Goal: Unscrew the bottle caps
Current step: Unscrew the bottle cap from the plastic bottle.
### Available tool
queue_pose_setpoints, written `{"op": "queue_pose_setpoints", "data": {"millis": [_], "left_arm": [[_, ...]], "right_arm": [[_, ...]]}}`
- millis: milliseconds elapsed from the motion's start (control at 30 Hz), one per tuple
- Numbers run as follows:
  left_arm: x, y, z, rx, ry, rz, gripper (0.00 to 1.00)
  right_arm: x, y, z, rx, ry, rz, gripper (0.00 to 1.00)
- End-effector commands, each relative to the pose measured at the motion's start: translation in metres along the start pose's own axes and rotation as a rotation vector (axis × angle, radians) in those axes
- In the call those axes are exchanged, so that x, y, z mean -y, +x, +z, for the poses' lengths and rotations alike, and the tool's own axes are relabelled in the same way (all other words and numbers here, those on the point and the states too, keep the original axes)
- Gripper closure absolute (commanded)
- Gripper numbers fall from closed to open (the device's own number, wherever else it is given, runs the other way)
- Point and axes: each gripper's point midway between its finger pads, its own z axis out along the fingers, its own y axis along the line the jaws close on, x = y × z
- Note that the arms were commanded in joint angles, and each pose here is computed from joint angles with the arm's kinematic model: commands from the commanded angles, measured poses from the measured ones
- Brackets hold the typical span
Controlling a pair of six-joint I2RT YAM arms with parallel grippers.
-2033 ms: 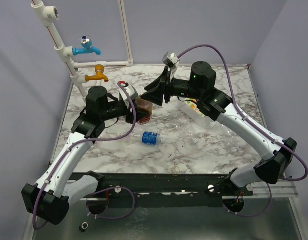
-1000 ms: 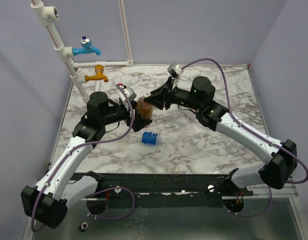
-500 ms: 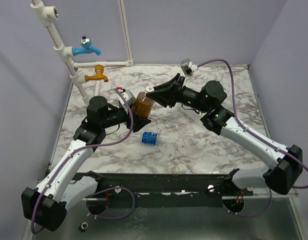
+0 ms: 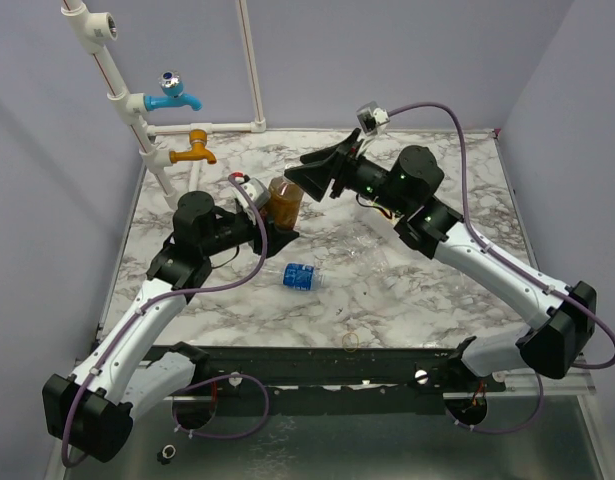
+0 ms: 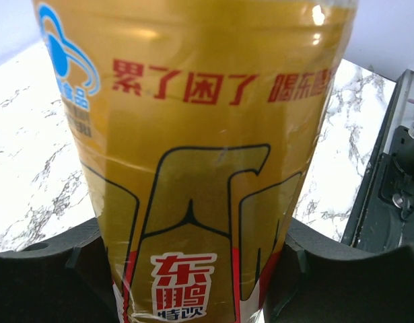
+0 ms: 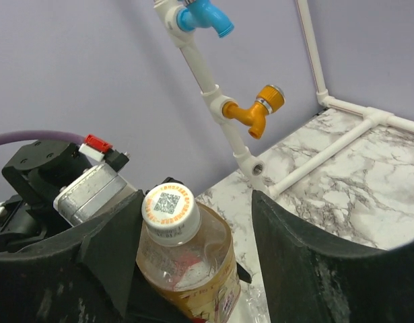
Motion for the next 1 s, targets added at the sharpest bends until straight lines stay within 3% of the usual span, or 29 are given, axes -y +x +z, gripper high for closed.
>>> {"op": "queue_pose_setpoints", "data": {"millis": [0, 700, 867, 967], "left_arm": [[-0.01, -0.002, 0.001, 0.01, -0.049, 0.038, 0.7], [-0.03, 0.006, 0.016, -0.046, -0.156, 0.044, 0.77], [-0.028, 0.0, 0.018, -0.031, -0.151, 0.0, 0.78], [-0.02, -0.011, 0.019, -0.006, -0.116, -0.031, 0.79]], "right_arm": [[0.014, 0.0, 0.011, -0.011, 0.064, 0.02, 0.35], [0.025, 0.02, 0.018, -0.077, 0.083, 0.043, 0.66], [0.022, 0.018, 0.016, -0.07, 0.077, 0.037, 0.96], [0.015, 0.013, 0.014, -0.062, 0.044, 0.016, 0.99]]}}
